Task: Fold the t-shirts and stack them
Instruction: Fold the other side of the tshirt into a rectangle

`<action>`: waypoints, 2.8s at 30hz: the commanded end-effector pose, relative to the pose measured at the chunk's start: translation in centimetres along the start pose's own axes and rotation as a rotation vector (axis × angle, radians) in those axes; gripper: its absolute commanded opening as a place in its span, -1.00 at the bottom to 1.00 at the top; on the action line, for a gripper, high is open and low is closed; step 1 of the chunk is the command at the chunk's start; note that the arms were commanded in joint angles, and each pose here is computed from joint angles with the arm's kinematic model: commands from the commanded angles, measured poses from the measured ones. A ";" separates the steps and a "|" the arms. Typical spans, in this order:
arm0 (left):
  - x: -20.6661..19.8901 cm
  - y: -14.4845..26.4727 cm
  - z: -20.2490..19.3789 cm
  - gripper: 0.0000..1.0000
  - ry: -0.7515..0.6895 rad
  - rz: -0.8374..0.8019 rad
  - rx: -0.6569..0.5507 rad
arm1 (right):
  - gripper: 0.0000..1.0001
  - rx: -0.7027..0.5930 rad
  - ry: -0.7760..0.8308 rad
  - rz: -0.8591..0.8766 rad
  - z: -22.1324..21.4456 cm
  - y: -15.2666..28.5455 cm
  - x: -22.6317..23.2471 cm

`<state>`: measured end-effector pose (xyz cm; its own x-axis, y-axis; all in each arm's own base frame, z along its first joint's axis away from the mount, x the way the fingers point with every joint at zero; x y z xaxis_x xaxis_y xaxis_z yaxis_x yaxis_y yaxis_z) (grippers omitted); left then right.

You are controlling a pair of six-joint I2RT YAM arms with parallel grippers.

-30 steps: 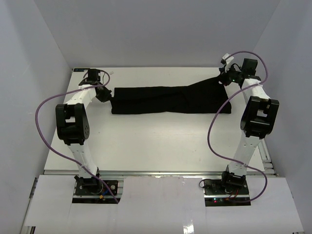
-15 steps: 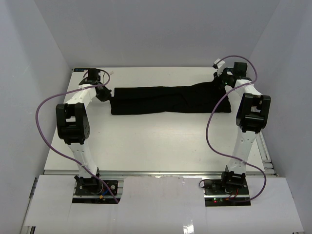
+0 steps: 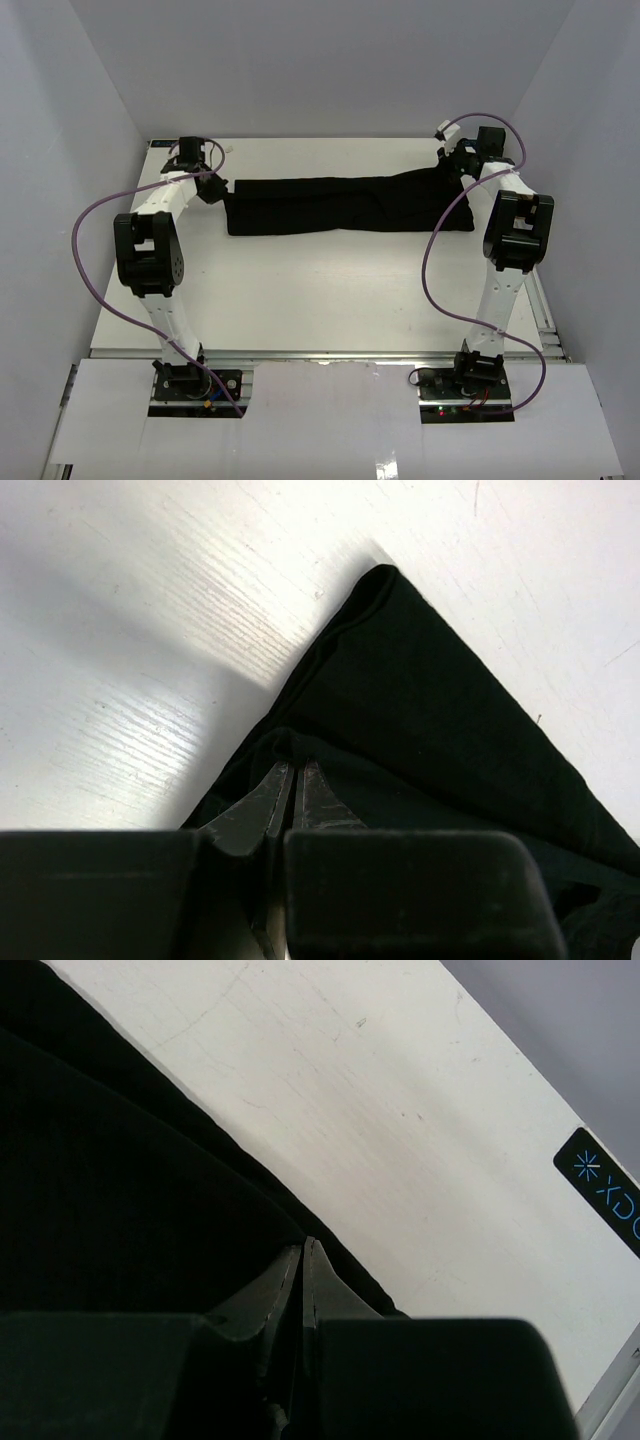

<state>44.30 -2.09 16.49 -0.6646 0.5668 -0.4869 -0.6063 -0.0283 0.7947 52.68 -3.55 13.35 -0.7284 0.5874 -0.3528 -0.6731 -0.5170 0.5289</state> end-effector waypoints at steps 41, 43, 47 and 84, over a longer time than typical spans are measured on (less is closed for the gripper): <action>-2.4 -2.0 0.3 -0.85 -0.060 -0.007 -0.062 | -0.81 -0.016 0.010 -0.128 1.8 2.0 -1.5; -2.3 -1.9 0.3 -0.85 -0.060 -0.006 -0.063 | -0.78 -0.003 0.005 -0.123 1.5 1.8 -1.3; -2.4 -1.6 0.3 -0.85 -0.062 -0.009 -0.066 | -0.76 0.015 0.004 -0.122 0.8 1.5 -1.2; -4.5 5.3 2.1 0.97 -0.332 -0.288 -0.050 | -0.25 -0.340 0.014 0.182 7.7 12.3 8.6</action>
<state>47.01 -2.86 18.40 -0.4618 0.7453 -0.4809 -0.6910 0.0376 0.7219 41.02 -0.62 21.05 -0.8227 0.5018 -0.2671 -0.5673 -0.7544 0.3303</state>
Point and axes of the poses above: each gripper's point midway between its finger pads, its own y axis back along the fingers, its own x axis along the line the jaws close on, z = x × y, the point moved 9 cm from there along y, back along the fingers, and after that the axes turned 10 degrees about y, right-handed, at the moved point
